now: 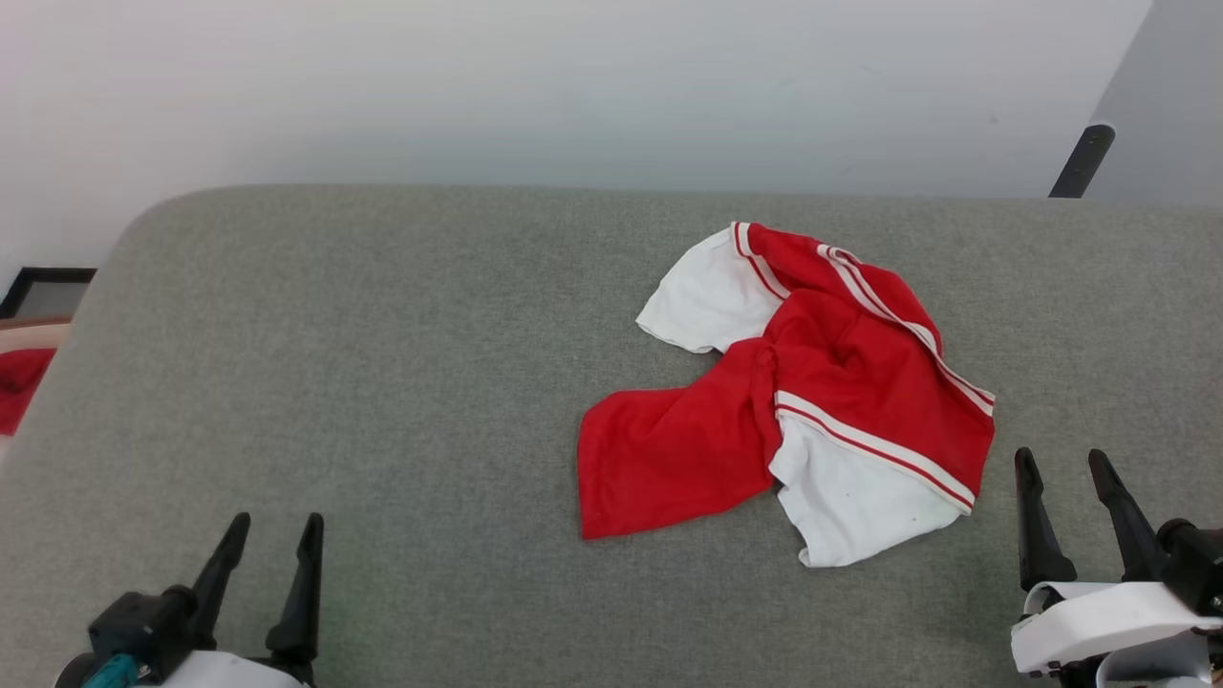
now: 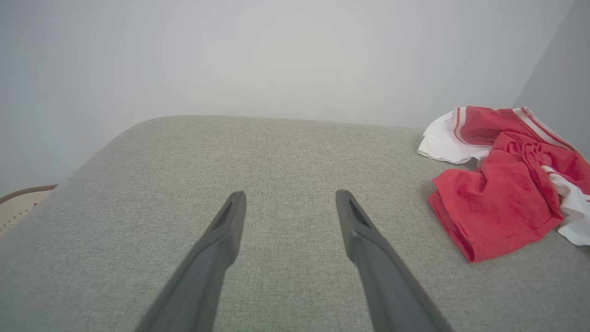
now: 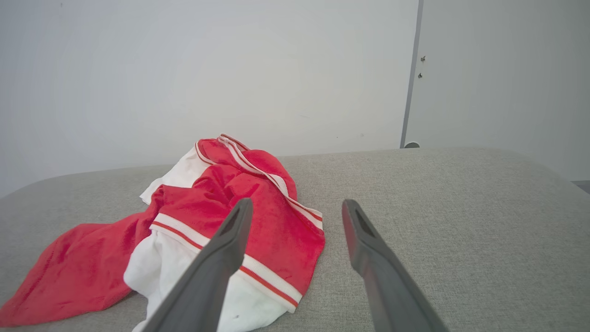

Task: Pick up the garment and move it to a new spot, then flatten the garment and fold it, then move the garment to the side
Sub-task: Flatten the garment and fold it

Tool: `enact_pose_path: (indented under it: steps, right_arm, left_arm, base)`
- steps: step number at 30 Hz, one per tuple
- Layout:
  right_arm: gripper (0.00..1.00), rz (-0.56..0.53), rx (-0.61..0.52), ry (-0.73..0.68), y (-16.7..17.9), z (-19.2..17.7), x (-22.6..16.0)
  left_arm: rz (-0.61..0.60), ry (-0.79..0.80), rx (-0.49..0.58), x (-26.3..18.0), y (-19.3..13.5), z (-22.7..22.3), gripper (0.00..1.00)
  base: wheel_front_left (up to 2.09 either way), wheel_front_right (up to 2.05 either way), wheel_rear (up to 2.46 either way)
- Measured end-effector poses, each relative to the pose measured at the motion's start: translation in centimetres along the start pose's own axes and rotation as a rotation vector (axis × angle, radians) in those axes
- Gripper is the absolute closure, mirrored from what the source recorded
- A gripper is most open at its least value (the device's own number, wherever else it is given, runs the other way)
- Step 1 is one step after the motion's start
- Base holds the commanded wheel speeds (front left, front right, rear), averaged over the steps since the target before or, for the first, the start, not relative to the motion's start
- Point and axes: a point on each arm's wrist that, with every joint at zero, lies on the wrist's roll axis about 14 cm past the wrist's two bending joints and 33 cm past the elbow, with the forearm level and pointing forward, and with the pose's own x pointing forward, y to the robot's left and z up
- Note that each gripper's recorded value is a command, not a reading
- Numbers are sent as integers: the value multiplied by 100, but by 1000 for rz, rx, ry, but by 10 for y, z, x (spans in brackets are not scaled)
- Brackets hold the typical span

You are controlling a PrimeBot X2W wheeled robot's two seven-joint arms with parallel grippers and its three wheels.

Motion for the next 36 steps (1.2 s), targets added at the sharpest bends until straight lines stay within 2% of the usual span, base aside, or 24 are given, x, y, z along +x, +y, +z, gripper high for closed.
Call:
enact_pose_path:
  steps: [7,14,23,29,36]
  right_arm:
    - [0,62,-44,49,16,-8,5]
    - [0,286,-227,216,58,-29,15]
    - [0,587,-451,558,97,-74,-2]
    - [0,690,-518,699,108,-89,-7]
    - [0,726,-575,817,103,-110,-6]
  left_arm:
    - [-6,1,-15,1,-5,-2,0]
    - [-1,30,-44,4,-6,-13,0]
    - [17,68,-87,14,-7,-29,0]
    - [32,92,-110,21,-6,-39,0]
    - [46,107,-128,26,-4,-45,0]
  base:
    - [0,0,0]
    - [0,0,0]
    - [0,0,0]
    - [0,0,0]
    - [0,0,0]
